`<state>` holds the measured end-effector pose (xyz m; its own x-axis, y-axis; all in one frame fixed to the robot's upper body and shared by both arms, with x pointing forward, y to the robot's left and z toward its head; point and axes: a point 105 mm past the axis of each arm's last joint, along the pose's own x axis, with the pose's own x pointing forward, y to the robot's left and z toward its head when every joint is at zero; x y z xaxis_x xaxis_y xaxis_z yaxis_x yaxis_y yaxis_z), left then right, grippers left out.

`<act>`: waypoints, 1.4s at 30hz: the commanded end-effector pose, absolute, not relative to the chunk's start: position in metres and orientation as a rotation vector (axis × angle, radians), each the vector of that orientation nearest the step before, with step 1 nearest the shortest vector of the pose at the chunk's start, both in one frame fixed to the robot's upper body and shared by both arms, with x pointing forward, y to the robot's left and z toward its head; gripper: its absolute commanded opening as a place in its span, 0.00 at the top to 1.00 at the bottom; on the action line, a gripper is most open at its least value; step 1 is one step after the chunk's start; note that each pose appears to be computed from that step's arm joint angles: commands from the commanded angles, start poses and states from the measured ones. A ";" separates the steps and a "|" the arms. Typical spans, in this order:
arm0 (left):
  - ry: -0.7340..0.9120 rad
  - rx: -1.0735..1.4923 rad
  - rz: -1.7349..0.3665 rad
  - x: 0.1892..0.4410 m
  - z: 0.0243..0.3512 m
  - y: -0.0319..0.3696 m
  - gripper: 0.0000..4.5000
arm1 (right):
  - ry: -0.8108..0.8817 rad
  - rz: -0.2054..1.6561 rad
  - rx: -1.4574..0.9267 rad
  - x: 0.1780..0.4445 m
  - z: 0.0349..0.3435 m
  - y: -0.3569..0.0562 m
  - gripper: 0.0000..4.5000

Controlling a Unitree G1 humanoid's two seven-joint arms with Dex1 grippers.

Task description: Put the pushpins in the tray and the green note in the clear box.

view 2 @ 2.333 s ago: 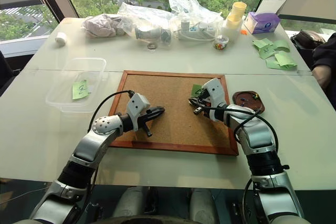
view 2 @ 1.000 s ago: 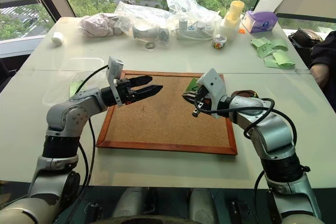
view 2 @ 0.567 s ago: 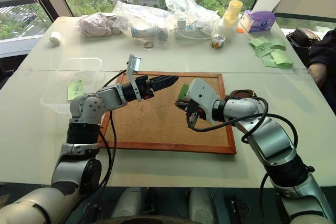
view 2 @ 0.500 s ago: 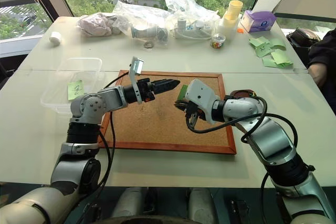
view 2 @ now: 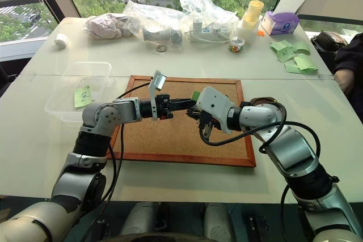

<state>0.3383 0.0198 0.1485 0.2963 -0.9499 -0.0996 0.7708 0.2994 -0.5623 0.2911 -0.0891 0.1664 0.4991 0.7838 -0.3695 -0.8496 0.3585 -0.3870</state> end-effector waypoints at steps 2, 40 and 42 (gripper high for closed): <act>0.405 -0.420 -1.223 0.340 0.162 0.017 0.99 | 0.056 1.051 -0.622 0.288 0.184 -0.087 1.00; 0.189 -0.368 -0.946 0.361 0.162 0.055 1.00 | 0.290 0.208 -0.039 0.317 0.120 -0.305 0.57; 0.185 -0.368 -0.936 0.362 0.162 0.057 1.00 | 0.282 0.217 -0.039 0.316 0.124 -0.303 0.35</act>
